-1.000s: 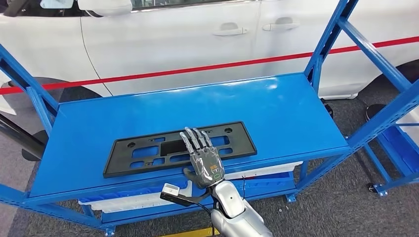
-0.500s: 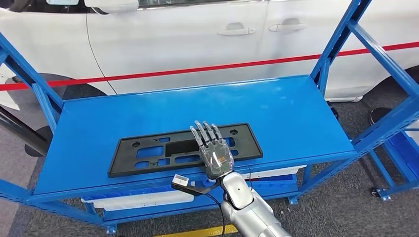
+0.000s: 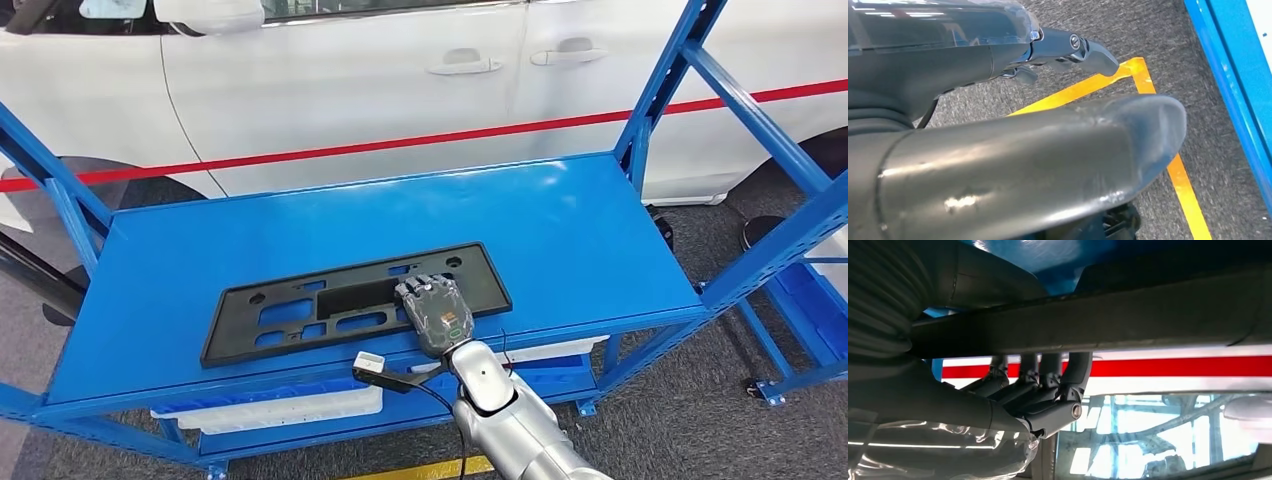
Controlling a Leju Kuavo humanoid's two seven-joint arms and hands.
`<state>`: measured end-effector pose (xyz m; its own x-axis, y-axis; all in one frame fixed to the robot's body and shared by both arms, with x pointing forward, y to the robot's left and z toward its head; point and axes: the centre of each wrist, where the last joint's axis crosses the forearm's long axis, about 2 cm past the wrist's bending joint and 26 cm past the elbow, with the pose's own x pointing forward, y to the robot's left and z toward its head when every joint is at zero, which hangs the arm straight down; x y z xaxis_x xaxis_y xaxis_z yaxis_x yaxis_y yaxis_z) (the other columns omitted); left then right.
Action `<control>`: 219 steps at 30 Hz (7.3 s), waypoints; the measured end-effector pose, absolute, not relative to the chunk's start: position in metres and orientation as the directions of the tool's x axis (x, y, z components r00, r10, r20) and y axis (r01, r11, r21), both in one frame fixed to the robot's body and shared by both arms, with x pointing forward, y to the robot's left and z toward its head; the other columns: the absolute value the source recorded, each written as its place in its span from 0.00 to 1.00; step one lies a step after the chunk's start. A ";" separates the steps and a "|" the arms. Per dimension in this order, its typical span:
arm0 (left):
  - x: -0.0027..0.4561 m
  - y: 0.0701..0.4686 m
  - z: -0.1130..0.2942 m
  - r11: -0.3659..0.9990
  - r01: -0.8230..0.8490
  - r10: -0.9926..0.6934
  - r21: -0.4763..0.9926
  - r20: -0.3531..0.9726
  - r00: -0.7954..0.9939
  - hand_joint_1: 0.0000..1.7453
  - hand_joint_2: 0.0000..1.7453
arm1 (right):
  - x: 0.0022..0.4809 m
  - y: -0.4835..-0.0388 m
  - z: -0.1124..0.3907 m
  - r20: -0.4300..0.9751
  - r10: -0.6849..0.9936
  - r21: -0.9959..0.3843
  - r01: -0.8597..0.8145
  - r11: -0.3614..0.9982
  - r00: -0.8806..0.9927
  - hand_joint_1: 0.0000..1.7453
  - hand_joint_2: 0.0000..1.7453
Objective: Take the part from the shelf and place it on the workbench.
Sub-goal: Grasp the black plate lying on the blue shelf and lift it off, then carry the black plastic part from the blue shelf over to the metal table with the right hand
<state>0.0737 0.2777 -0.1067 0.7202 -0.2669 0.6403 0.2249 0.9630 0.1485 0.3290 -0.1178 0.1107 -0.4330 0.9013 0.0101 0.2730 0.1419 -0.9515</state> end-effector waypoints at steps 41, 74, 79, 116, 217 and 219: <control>0.049 0.272 -0.110 0.985 0.122 -0.173 0.123 0.652 0.738 0.00 0.00 | 0.292 -0.128 0.186 0.748 0.219 -0.286 -0.006 0.958 -0.626 1.00 1.00; 0.041 0.258 -0.110 0.993 -0.051 -0.032 0.110 0.642 0.766 0.00 0.00 | 0.164 -0.179 0.144 0.784 -0.150 0.044 -0.187 0.981 -0.603 1.00 1.00; 0.041 0.256 -0.110 0.993 -0.044 -0.034 0.106 0.638 0.769 0.00 0.00 | 0.159 -0.179 0.141 0.780 -0.134 0.018 -0.192 0.981 -0.612 1.00 1.00; 0.040 0.259 -0.110 0.994 -0.032 -0.043 0.108 0.622 0.782 0.00 0.00 | 0.147 -0.175 0.137 0.783 -0.134 0.016 -0.196 0.981 -0.608 1.00 1.00; 0.035 0.268 -0.111 0.992 -0.053 -0.032 0.117 0.628 0.778 0.00 0.00 | 0.095 -0.215 0.115 0.880 -0.195 0.196 -0.042 0.980 -0.434 1.00 1.00; 0.035 0.268 -0.111 0.992 -0.053 -0.032 0.117 0.628 0.777 0.00 0.00 | 0.095 -0.215 0.115 0.880 -0.193 0.196 -0.039 0.980 -0.434 1.00 1.00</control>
